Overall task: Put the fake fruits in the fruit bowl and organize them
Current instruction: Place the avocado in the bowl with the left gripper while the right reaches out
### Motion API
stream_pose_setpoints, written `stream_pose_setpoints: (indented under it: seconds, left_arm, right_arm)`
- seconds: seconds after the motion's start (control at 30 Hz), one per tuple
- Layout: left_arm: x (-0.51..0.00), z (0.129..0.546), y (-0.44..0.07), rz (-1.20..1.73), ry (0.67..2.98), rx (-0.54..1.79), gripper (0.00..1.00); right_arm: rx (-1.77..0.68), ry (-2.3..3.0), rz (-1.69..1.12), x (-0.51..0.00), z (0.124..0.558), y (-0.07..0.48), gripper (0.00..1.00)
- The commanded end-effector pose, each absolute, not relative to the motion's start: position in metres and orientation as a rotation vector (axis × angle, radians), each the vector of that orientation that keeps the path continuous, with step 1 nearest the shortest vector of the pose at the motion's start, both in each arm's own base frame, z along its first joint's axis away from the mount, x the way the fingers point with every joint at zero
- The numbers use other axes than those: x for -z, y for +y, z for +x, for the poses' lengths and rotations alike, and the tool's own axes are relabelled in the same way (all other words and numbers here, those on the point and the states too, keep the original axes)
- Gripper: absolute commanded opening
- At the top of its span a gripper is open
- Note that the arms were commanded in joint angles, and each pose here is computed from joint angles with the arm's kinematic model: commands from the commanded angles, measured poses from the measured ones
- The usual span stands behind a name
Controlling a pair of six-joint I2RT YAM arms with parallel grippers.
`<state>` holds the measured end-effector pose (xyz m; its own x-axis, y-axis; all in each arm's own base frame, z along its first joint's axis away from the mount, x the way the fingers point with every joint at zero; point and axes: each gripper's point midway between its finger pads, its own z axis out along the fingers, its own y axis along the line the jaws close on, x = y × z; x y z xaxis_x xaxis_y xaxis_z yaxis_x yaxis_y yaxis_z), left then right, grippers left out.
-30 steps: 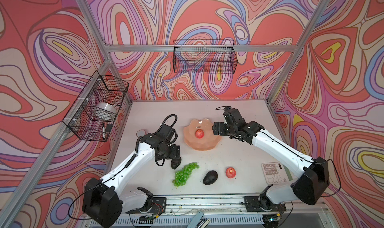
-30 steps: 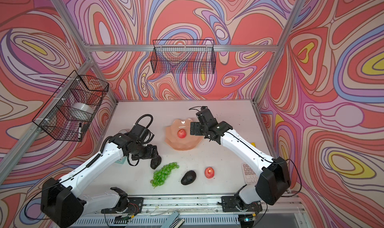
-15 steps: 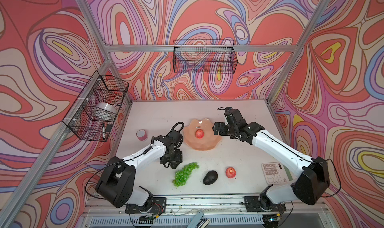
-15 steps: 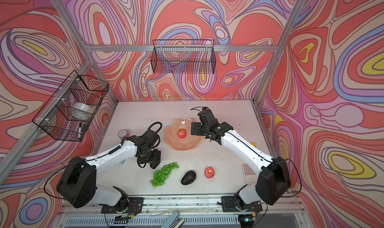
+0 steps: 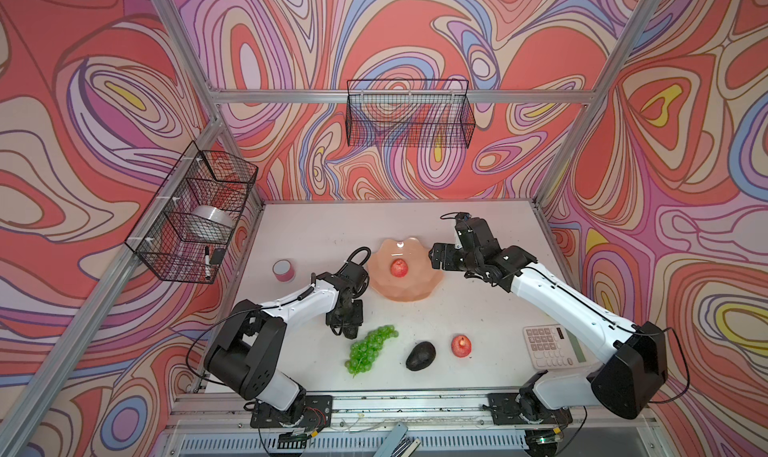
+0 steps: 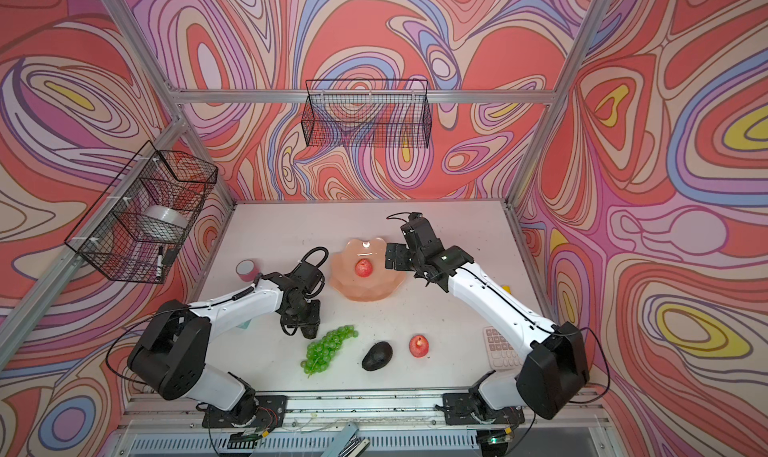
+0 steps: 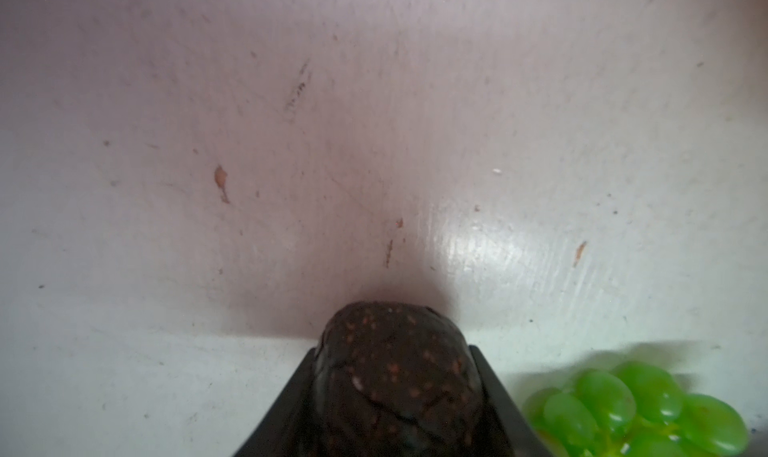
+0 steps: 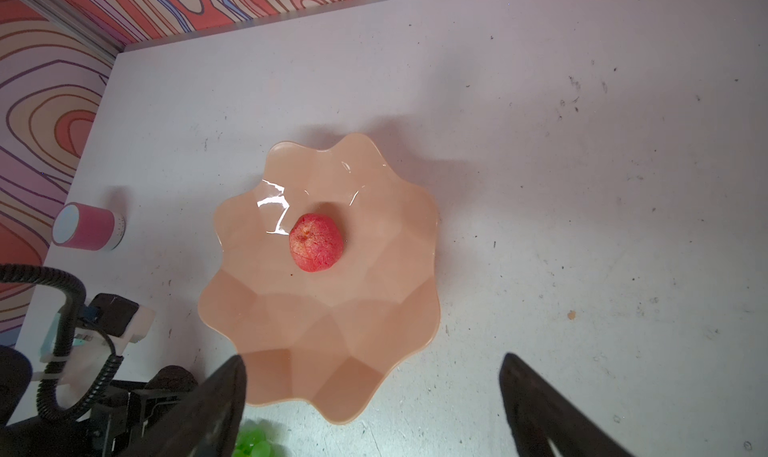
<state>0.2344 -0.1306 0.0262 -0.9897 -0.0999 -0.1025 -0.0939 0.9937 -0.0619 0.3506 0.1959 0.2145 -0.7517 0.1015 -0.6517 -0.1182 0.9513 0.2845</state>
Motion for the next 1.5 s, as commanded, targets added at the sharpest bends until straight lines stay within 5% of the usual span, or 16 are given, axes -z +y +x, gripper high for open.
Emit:
stream_pose_setpoints:
  seconds: [0.0, 0.43, 0.97, 1.47]
  left_arm:
    - [-0.036, 0.233, -0.128, -0.149, 3.013, 0.077, 0.36]
    - [-0.180, 0.298, -0.182, 0.067, 2.630, 0.445, 0.32]
    - [-0.098, 0.374, -0.241, 0.074, 2.864, 0.435, 0.33]
    - [-0.066, 0.388, -0.250, 0.044, 2.913, 0.413, 0.57]
  right_arm:
    - [-0.405, 2.375, 0.007, -0.217, 0.350, 0.191, 0.98]
    - [-0.540, 2.369, 0.042, -0.215, 0.340, 0.200, 0.97]
    - [-0.191, 2.662, 0.133, -0.170, 0.209, 0.159, 0.85]
    - [-0.128, 2.849, 0.180, -0.070, 0.128, 0.173, 0.79]
